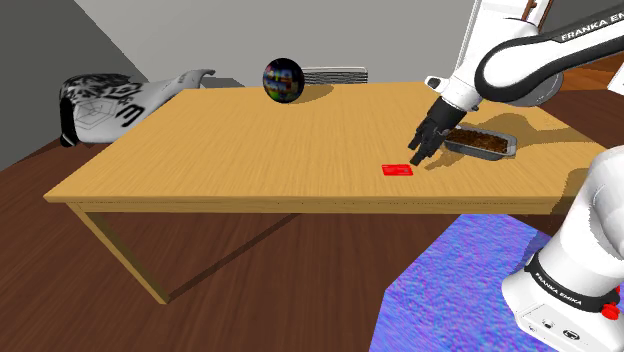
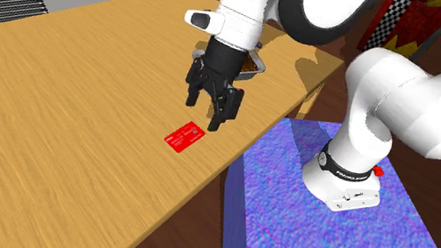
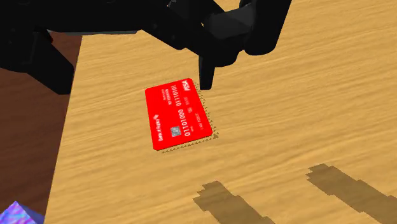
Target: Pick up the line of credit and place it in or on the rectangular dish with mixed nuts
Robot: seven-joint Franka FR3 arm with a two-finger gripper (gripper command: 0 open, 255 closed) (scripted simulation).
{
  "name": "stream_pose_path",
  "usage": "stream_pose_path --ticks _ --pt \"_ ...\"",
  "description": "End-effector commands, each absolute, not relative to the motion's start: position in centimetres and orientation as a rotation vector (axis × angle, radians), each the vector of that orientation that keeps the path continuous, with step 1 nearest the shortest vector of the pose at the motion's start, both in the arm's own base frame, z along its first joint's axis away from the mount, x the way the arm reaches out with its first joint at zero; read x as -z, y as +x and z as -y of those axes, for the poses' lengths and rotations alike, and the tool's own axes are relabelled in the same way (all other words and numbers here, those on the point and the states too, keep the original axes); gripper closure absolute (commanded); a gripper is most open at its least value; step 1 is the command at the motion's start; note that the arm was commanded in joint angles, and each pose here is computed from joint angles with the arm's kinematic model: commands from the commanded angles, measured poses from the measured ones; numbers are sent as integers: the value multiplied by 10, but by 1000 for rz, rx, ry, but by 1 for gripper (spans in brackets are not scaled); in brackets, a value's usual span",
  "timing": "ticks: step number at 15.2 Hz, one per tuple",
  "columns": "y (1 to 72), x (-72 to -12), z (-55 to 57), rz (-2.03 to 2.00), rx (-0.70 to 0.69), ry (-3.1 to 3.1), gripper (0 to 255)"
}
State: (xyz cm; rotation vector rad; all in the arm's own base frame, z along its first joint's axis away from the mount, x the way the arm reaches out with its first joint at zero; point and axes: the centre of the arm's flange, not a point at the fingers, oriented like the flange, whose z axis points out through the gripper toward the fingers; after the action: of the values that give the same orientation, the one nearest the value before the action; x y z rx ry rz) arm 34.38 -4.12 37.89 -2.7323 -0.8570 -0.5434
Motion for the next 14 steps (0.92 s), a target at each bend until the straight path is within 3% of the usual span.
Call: stream_pose_path --ticks 1,3,14 --pt "356 -359 41 998 664 -2657 0" --pt "372 -344 38 1122 767 -2569 0" --pt "387 -310 22 1122 767 -2569 0"
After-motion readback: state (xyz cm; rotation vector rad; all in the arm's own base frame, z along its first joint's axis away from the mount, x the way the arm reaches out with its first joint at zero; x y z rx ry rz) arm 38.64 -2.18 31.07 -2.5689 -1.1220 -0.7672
